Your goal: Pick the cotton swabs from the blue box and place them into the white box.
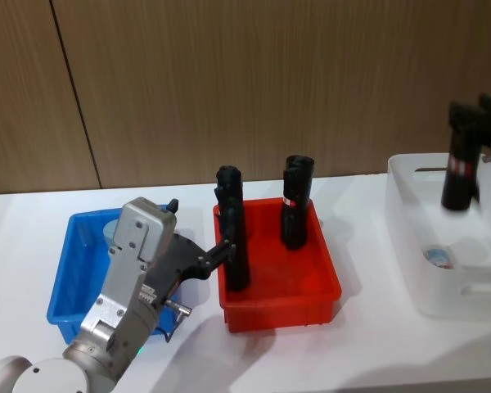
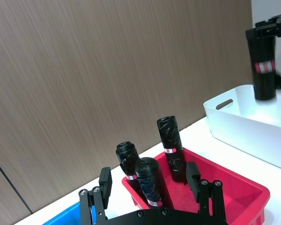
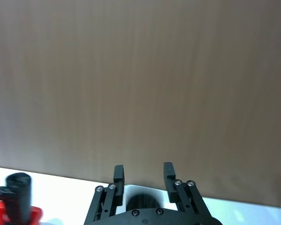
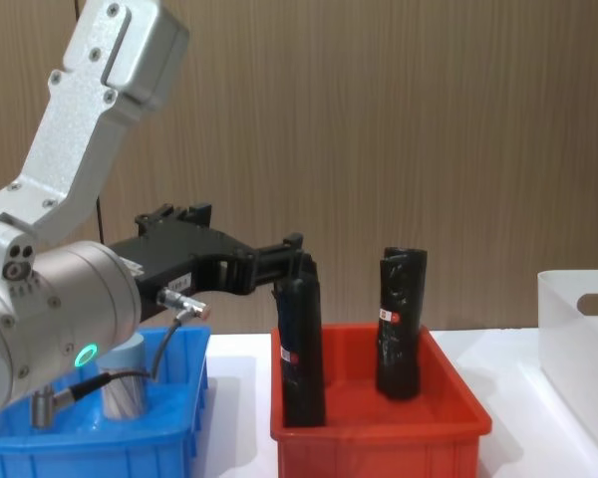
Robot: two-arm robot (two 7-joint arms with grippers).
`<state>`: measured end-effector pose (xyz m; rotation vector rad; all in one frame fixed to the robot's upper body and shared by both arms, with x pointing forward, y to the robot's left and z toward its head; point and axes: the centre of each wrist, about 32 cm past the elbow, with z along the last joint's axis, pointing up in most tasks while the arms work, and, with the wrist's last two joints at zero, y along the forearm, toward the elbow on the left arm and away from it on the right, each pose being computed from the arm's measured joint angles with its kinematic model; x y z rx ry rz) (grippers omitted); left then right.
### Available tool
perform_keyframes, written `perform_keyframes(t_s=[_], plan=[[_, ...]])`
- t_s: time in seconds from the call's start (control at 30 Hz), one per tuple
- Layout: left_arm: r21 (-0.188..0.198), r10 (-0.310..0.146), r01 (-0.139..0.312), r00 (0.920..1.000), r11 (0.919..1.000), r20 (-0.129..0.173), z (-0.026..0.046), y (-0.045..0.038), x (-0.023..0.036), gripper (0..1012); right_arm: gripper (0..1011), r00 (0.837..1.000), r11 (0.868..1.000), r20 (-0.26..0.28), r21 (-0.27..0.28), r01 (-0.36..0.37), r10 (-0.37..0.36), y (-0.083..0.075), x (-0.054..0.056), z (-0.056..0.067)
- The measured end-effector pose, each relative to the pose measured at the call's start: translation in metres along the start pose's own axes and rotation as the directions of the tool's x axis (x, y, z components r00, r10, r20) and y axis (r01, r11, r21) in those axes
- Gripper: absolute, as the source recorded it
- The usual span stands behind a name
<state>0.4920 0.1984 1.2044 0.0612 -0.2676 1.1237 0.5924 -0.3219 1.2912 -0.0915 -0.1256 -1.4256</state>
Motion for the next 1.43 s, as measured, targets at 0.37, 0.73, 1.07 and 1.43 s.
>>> perform_keyframes(t_s=[0.37,0.73,1.07,1.43], plan=[[0.000,0.000,0.000,1.0000,1.0000,0.000,0.0000,0.0000,0.0000,1004,821,0.996,0.994,0.008,-0.048,0.094,-0.094,-0.001,0.018,-0.009],[0.000,0.000,0.000,1.0000,1.0000,0.000,0.0000,0.0000,0.0000,1004,1002,0.992,0.991,0.010,-0.059,0.124,-0.124,-0.002,0.025,-0.012],[0.000,0.000,0.000,1.0000,1.0000,0.000,0.0000,0.0000,0.0000,1004,1001,0.991,0.989,0.013,-0.062,0.135,-0.135,-0.003,0.028,-0.013],[0.000,0.000,0.000,1.0000,1.0000,0.000,0.0000,0.0000,0.0000,1004,1001,0.990,0.988,0.014,-0.063,0.140,-0.139,-0.003,0.029,-0.014]])
